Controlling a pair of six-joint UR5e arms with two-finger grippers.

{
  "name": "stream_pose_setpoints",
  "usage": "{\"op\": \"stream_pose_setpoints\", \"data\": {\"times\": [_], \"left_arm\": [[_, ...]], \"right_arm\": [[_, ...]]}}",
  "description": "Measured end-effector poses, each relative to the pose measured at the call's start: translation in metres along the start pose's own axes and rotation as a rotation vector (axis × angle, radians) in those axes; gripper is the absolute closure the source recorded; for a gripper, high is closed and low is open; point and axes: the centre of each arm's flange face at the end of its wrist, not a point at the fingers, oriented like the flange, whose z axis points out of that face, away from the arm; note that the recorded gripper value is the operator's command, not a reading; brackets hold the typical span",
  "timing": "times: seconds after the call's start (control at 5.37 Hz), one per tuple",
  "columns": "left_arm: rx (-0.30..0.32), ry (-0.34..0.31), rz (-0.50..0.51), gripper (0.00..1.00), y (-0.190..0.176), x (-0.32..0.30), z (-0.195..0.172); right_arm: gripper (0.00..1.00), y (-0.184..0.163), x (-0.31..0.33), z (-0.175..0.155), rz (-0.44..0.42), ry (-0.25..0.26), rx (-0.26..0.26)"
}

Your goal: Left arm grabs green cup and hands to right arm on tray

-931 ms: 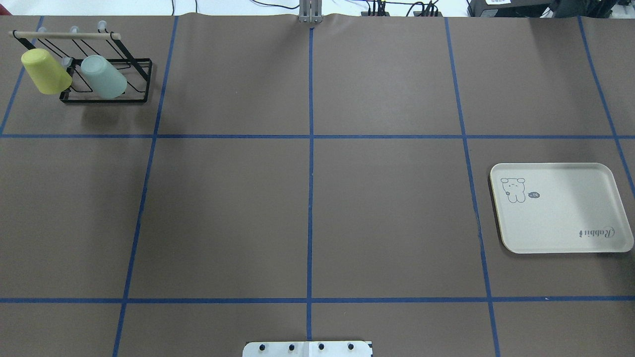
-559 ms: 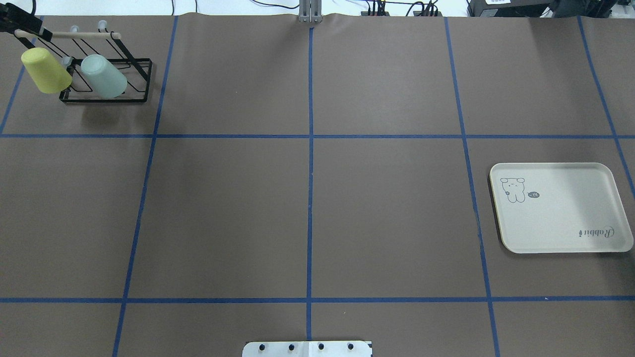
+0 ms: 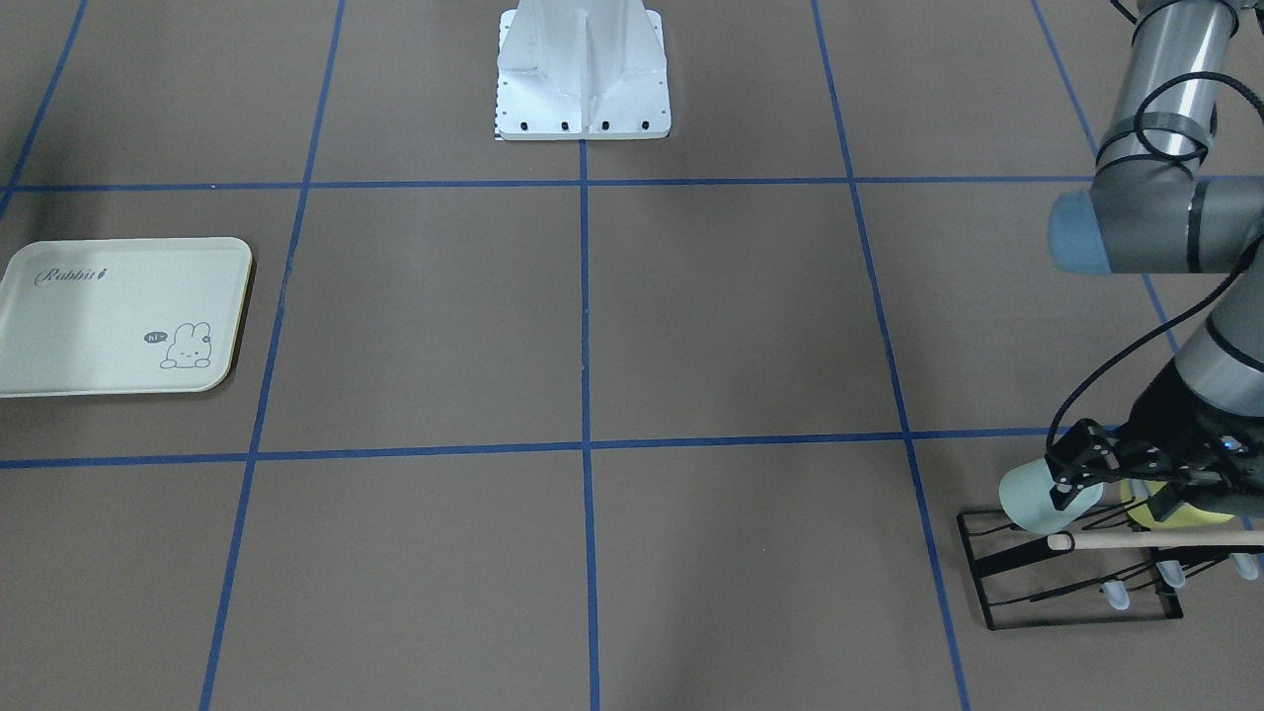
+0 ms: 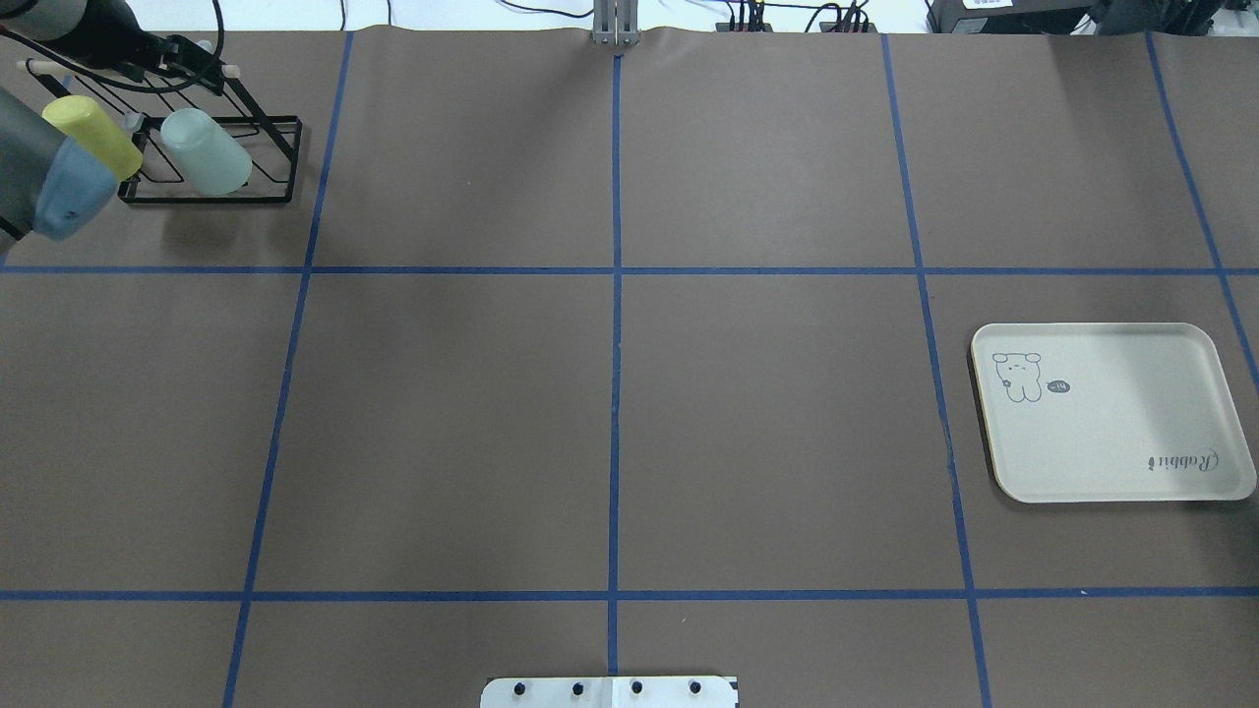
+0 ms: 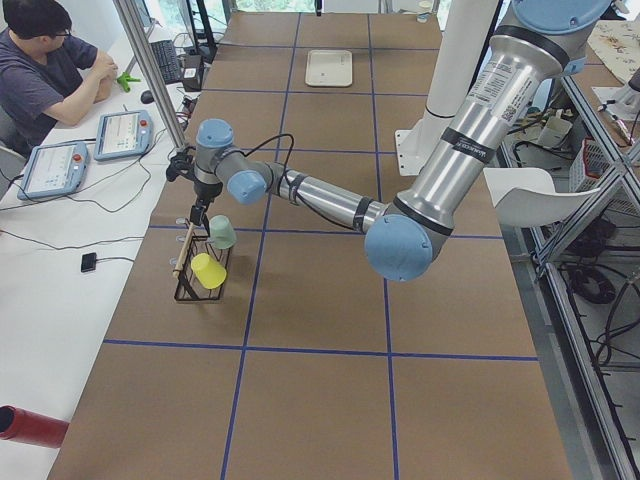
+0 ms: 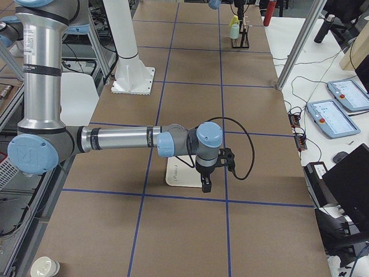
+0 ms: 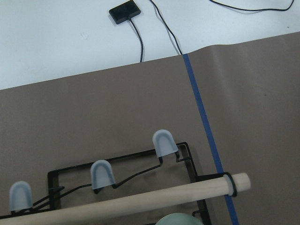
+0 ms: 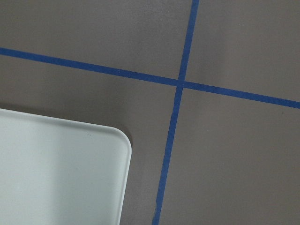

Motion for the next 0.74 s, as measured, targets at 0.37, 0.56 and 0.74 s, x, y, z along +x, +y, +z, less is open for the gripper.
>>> {"op": "stream_pose_setpoints", "data": {"times": [0.37, 0.56, 0.74], "left_arm": [[-0.016, -0.015, -0.008, 0.0, 0.016, 0.0, 0.009], [-0.034, -0.02, -0.007, 0.0, 0.026, -0.003, 0.017], [-0.05, -0.02, -0.002, 0.0, 0.034, -0.001, 0.025]], "right_arm": [[0.0, -0.001, 0.0, 0.0, 0.001, 0.001, 0.001], [0.0, -0.001, 0.0, 0.0, 0.002, 0.001, 0.001], [0.0, -0.001, 0.0, 0.0, 0.002, 0.002, 0.001]]}}
